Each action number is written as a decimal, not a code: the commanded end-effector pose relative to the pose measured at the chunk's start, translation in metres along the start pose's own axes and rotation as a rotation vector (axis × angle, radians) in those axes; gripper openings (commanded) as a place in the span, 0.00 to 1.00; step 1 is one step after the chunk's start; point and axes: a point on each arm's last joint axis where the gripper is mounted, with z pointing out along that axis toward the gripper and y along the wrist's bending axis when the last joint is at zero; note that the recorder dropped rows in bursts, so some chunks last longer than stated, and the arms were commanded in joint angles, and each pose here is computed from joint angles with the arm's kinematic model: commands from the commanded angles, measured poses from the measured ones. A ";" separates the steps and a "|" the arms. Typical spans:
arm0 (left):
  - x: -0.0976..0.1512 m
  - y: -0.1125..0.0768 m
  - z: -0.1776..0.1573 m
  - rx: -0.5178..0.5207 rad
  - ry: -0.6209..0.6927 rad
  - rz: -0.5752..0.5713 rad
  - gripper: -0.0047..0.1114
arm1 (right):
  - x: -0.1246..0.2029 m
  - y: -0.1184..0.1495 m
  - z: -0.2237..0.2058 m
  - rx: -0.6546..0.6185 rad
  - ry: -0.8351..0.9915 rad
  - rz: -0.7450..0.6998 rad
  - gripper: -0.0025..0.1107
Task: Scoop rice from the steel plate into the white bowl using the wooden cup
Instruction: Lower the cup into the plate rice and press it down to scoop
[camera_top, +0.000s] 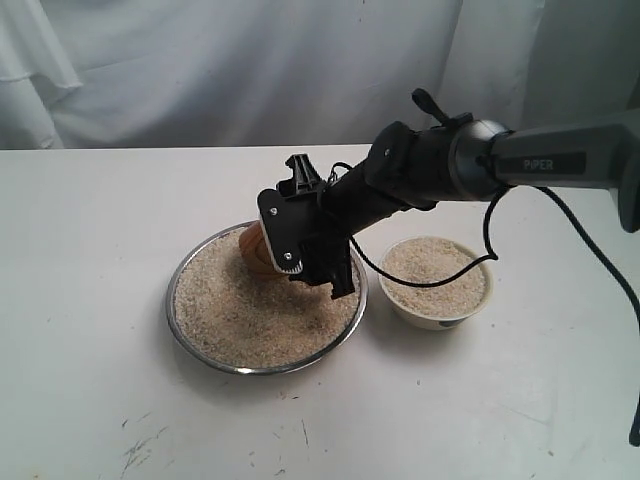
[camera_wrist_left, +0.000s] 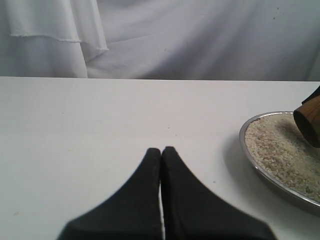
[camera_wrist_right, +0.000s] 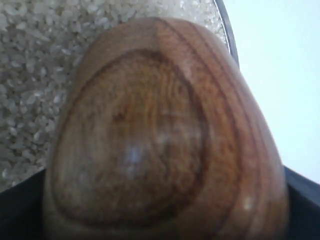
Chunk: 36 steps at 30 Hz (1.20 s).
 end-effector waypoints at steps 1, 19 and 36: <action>0.001 0.000 0.000 0.002 -0.007 -0.004 0.04 | -0.002 -0.002 -0.003 0.002 -0.007 -0.006 0.02; 0.001 0.000 0.000 0.002 -0.007 -0.004 0.04 | -0.013 0.001 0.001 -0.018 -0.025 0.016 0.02; 0.001 0.000 0.000 0.002 -0.007 -0.004 0.04 | -0.014 0.012 0.009 -0.092 -0.052 0.023 0.02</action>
